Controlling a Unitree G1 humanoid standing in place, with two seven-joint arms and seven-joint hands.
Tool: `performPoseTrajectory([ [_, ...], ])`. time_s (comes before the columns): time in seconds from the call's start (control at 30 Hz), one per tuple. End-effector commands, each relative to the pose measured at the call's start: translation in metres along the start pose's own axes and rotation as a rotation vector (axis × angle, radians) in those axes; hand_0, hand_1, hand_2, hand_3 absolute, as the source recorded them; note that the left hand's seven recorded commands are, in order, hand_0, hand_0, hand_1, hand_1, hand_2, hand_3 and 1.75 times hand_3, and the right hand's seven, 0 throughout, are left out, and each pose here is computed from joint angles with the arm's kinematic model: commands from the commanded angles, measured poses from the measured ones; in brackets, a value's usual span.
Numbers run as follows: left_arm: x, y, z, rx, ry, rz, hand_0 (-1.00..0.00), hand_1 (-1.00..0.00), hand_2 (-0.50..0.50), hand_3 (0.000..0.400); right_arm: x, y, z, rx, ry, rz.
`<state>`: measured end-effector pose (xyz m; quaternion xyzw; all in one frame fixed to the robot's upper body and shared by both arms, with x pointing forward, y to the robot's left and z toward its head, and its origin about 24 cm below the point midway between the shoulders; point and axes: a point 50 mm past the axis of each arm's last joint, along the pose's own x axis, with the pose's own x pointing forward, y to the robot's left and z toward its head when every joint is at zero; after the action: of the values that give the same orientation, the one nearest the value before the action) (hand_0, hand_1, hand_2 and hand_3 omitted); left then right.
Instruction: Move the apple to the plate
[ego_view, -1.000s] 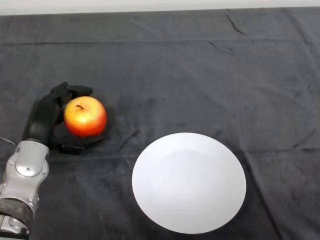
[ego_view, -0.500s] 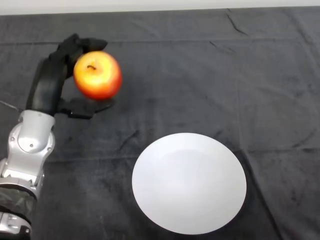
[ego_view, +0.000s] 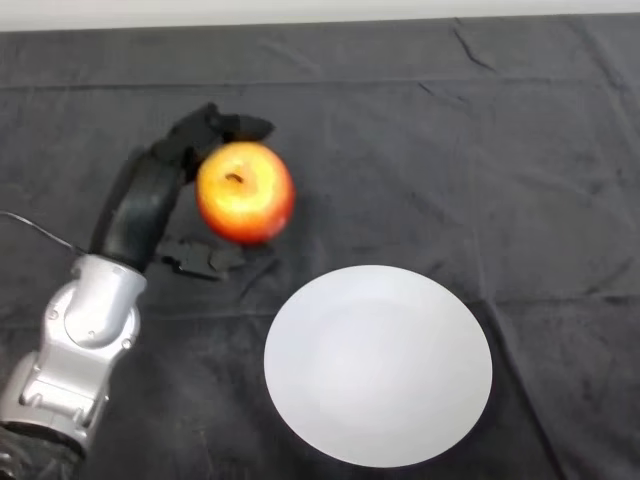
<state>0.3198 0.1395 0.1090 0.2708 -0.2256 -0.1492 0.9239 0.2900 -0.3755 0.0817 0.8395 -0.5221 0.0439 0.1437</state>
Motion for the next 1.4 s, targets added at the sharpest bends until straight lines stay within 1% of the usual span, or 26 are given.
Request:
performPoseTrajectory([
  [0.03,-0.01,-0.009,0.0,0.02,0.009,-0.063,-1.0,-1.0,0.0,0.4,0.0076,0.0095,-0.0037,-0.009,0.017,0.033],
  [0.43,-0.013,-0.049,0.006,0.007,-0.01,-0.254,-1.0,-1.0,0.0,0.4,0.0076,0.0094,-0.0038,-0.01,0.018,0.033],
  [0.8,-0.011,-0.07,0.007,-0.006,-0.023,-0.346,-1.0,-1.0,0.0,0.4,0.0076,0.0094,-0.0038,-0.01,0.018,0.033],
  [1.0,-0.01,-0.078,0.006,0.01,-0.029,-0.364,-1.0,-1.0,0.0,0.4,0.0076,0.0094,-0.0038,-0.01,0.018,0.033],
  [1.4,-0.013,-0.091,0.001,0.075,-0.034,-0.39,-1.0,-1.0,0.0,0.4,0.0076,0.0095,-0.0038,-0.009,0.017,0.034],
])
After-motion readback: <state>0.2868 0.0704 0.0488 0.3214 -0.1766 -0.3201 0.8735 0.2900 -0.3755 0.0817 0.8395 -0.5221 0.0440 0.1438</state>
